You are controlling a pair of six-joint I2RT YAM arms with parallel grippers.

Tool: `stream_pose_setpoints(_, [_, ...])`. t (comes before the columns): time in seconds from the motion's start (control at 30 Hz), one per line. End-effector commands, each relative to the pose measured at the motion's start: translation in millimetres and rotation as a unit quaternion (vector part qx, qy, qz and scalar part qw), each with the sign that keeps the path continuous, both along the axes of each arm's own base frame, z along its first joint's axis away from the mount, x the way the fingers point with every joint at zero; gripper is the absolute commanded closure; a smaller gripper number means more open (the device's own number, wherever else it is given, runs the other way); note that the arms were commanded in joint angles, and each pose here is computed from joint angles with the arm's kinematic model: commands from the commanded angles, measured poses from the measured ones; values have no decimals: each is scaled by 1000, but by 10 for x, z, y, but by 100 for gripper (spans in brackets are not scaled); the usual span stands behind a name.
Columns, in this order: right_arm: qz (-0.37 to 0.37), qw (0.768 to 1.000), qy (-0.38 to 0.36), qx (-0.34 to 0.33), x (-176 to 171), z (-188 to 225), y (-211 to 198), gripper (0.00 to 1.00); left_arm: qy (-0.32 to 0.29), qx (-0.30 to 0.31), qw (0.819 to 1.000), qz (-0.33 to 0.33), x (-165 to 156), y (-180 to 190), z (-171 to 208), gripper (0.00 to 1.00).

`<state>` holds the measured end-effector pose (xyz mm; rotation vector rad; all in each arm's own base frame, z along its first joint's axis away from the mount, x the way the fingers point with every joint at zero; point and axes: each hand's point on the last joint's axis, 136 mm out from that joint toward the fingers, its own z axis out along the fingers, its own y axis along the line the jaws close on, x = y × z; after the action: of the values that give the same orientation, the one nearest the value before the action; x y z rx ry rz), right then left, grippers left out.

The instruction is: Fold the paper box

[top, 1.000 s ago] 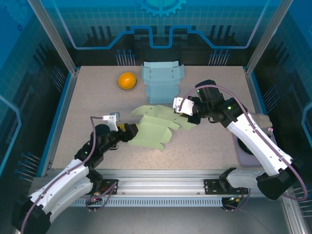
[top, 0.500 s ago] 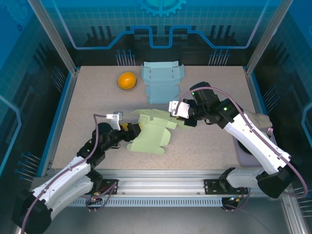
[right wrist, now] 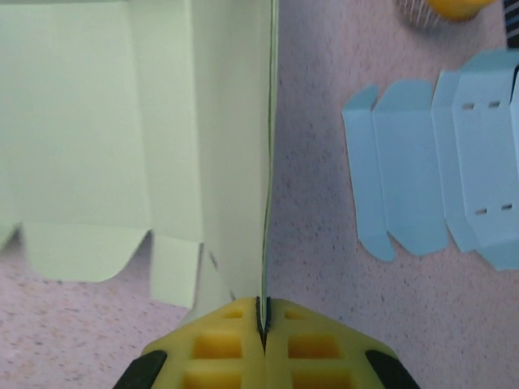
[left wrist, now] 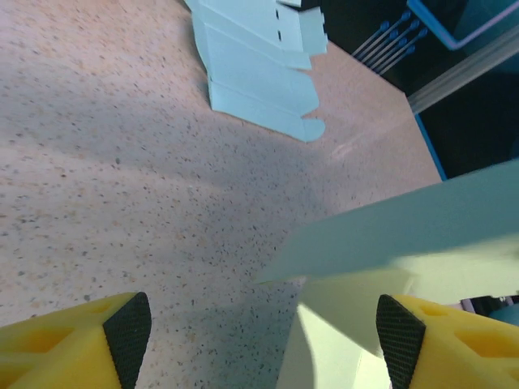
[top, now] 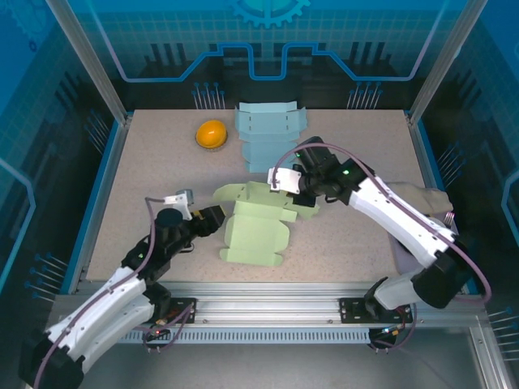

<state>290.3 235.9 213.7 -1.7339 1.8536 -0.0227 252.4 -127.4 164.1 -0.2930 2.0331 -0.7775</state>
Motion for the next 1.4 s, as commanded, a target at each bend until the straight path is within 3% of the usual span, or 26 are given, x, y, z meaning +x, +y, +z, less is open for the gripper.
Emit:
stream_pose_setpoints(0.0, [-15,998,-41,-53,271,-95,-66,100,30,-1,998,47,-162,231,-144,22])
stream_pose_setpoints(0.27, [35,987,-132,-85,545,-358,95,100,12,9,993,118,-340,596,-101,24])
stream_pose_setpoints(0.5, [82,966,-212,-125,604,-638,172,100,47,35,988,146,-154,602,-274,29])
stream_pose_setpoints(0.73, [107,952,-258,-128,536,-923,151,100,74,38,989,121,5,416,-477,43])
stream_pose_setpoints(0.87, [78,955,-260,-119,545,-1013,83,100,92,30,992,86,-16,281,-556,47])
stream_pose_setpoints(1.0, [12,949,-294,-109,706,-875,-18,100,102,-3,994,25,-100,16,-526,37])
stream_pose_setpoints(1.2, [-80,936,-329,-93,1062,-515,-245,100,97,71,993,-14,-127,-189,-436,33])
stream_pose_setpoints(1.37, [-82,942,-316,-79,1096,-539,-257,100,121,38,990,-56,-5,-552,-492,46])
